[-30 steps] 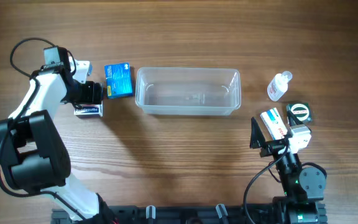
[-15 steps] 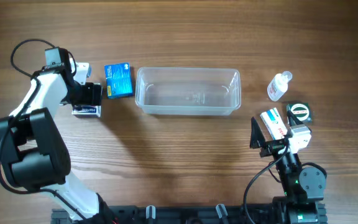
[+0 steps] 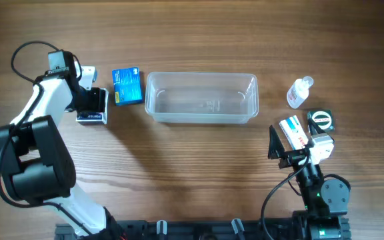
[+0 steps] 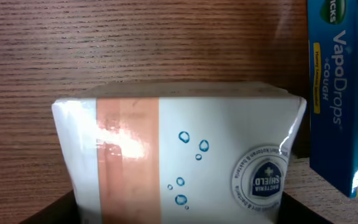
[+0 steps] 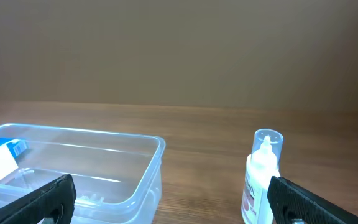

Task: Pack container
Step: 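Lift the Hansaplast box and carry it over the clear container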

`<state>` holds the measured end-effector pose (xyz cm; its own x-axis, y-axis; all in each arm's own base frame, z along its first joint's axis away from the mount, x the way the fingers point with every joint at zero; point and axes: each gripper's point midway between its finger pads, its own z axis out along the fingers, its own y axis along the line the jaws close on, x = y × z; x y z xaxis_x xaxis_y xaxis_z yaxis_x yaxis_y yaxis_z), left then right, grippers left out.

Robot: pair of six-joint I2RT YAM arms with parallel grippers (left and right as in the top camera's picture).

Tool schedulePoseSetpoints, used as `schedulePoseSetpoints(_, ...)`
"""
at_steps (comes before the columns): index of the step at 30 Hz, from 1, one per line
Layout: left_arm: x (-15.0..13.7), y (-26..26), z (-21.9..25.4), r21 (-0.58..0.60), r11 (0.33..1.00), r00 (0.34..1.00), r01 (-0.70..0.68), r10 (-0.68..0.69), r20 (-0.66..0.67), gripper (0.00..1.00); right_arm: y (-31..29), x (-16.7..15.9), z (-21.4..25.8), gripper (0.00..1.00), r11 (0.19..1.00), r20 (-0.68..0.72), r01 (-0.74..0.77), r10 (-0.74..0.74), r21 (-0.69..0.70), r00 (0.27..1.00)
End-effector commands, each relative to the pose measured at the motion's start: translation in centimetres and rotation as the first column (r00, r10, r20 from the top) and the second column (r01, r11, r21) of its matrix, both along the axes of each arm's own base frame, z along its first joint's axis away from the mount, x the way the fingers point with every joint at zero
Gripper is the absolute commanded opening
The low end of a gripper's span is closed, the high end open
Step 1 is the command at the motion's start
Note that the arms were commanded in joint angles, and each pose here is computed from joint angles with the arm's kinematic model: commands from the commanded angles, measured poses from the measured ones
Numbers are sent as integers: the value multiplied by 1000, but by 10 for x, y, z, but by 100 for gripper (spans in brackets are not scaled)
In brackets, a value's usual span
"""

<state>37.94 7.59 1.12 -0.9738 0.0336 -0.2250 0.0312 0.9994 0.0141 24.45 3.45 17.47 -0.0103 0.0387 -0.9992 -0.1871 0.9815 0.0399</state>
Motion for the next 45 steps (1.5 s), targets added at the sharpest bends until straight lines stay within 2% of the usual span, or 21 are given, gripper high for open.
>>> schedulePoseSetpoints(1, 3, 2, 8, 11, 1000, 1000, -15, 15, 17, 74, 5, -2, 3, 100, 1000, 14, -29, 29, 6, 999)
schedulePoseSetpoints(4, 14, 7, 36, 24, 998, 995, -65, 63, 82, 73, 5, -2, 3, 100, 1000, 14, -29, 29, 6, 999)
schedulePoseSetpoints(7, 24, 10, 63, 22, 993, 981, -117, 112, 156, 68, 5, -2, 3, 100, 1000, 14, -29, 29, 5, 999)
schedulePoseSetpoints(15, 26, 3, 117, 21, 992, 953, -126, 115, 280, 66, 5, -2, 3, 100, 1000, 14, -29, 29, 5, 999)
schedulePoseSetpoints(21, 32, -34, 156, -21, 994, 921, -111, 110, 373, 61, 5, -2, 3, 100, 1000, 14, -28, 28, 5, 1000)
schedulePoseSetpoints(28, 44, -102, 203, -157, 982, 881, -106, 166, 443, 58, 5, -2, 3, 100, 1000, 14, -29, 29, 6, 999)
schedulePoseSetpoints(36, 38, -186, 220, -192, 979, 880, 62, 37, 474, 59, 5, -2, 3, 100, 1000, 14, -28, 28, 6, 1000)
schedulePoseSetpoints(45, 26, -238, 200, -227, 967, 908, 115, -9, 418, 58, 5, -2, 3, 100, 1000, 14, -28, 28, 5, 1000)
